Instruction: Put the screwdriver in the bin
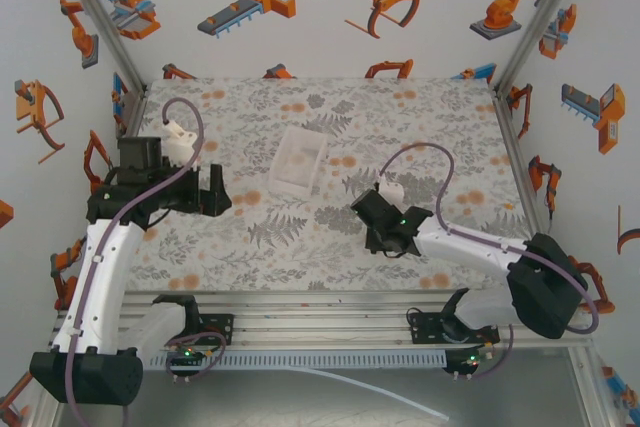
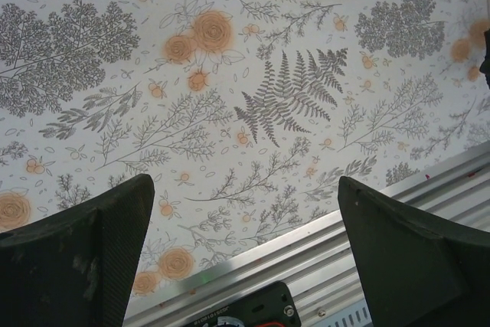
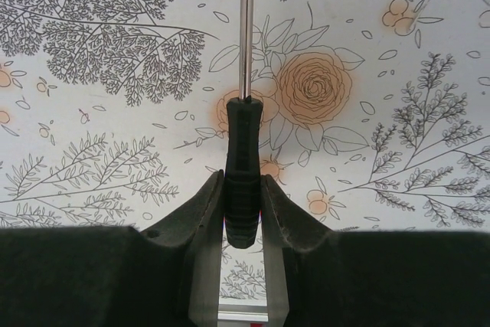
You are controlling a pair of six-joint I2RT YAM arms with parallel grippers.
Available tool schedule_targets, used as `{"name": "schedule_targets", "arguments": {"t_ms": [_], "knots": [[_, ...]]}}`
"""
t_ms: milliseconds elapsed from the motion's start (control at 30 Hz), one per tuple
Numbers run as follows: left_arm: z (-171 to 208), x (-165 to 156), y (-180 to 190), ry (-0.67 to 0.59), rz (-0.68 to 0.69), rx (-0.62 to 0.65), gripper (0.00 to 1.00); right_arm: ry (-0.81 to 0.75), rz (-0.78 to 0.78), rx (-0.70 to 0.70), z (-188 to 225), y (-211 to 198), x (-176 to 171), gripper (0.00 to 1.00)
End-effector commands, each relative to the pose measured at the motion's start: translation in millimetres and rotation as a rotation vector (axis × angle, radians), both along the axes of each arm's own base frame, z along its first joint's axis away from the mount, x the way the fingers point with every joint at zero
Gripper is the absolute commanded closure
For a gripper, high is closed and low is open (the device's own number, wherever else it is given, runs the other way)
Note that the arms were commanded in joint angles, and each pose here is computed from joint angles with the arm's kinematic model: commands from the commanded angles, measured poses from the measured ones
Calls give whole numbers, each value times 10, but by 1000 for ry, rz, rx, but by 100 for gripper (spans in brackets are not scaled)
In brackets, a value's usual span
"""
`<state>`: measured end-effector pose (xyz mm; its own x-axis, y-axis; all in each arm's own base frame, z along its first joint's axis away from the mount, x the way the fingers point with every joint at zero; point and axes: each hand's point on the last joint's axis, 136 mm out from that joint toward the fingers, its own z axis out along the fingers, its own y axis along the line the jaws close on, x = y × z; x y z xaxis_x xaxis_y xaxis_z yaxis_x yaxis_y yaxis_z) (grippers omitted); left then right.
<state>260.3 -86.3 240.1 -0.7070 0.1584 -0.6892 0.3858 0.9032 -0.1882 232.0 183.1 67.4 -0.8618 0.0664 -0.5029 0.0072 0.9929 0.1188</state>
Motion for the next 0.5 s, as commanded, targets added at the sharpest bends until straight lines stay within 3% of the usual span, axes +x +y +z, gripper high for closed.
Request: {"name": "schedule_targets", "arguments": {"t_ms": [0, 467], "knots": [[-39, -86, -53, 7, -46, 1, 3, -51, 21, -30, 232, -15, 62, 78], [-60, -165, -126, 0, -108, 6, 3, -164, 174, -16, 1065, 509, 487, 77]]}}
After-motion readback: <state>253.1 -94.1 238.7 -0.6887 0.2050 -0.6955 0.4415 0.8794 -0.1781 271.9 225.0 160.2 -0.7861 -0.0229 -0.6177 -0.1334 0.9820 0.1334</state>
